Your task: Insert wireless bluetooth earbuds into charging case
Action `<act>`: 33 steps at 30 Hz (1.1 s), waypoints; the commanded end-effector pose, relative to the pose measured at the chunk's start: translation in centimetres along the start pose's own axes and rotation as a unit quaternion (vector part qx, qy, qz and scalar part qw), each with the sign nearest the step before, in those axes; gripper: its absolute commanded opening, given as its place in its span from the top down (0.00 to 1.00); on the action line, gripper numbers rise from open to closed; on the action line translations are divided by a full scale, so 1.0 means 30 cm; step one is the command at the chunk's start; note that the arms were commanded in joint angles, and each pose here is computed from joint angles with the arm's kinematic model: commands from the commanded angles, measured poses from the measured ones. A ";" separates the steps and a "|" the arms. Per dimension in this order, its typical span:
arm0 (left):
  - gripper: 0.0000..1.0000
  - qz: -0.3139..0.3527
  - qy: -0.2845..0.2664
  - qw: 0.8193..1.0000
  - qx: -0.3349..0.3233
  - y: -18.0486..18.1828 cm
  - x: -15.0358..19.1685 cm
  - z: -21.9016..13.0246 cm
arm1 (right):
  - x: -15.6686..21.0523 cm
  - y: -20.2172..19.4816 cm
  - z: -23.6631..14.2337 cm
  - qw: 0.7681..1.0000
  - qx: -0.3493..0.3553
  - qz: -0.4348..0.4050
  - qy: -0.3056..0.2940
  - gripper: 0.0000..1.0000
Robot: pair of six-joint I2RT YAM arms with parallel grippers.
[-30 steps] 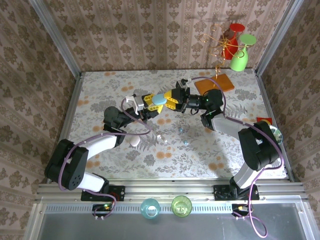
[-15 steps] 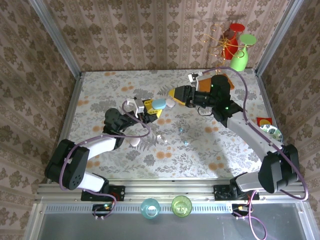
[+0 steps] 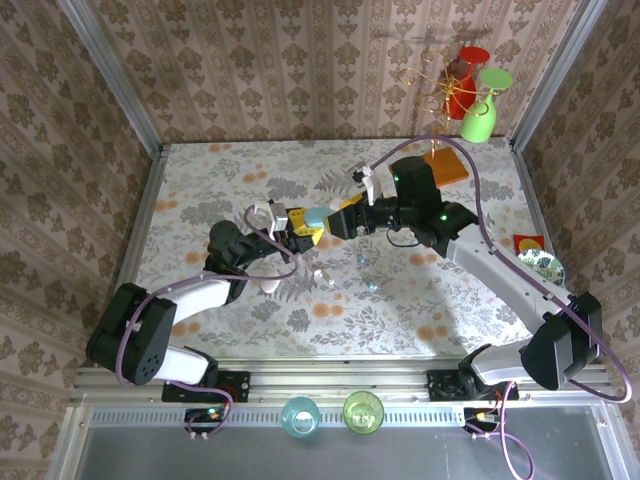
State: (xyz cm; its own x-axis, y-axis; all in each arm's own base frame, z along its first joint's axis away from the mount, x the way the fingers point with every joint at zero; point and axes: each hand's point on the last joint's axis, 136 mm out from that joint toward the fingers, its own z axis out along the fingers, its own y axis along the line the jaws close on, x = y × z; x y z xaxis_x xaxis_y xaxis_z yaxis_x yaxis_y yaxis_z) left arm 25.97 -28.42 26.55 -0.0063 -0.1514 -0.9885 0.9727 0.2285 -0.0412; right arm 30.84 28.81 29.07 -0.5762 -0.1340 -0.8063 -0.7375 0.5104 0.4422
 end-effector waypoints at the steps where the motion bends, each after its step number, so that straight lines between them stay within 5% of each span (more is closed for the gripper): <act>1: 0.70 -0.005 -0.004 1.000 0.015 -0.019 -0.023 -0.005 | 0.014 -0.034 0.035 0.999 0.022 -0.034 0.021 0.18; 33: 0.71 -0.002 0.010 0.998 0.058 -0.089 -0.007 -0.024 | -0.079 -0.126 0.032 0.995 0.095 -0.029 -0.025 0.20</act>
State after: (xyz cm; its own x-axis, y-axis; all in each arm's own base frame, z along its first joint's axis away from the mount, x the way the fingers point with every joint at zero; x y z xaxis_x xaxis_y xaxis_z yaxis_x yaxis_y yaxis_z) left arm 25.60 -28.22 24.79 -0.1055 -0.1092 -0.9884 0.9709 0.2038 -0.1262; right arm 33.26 28.92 27.60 -0.5402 -0.1757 -0.8230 -0.7249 0.5938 0.3491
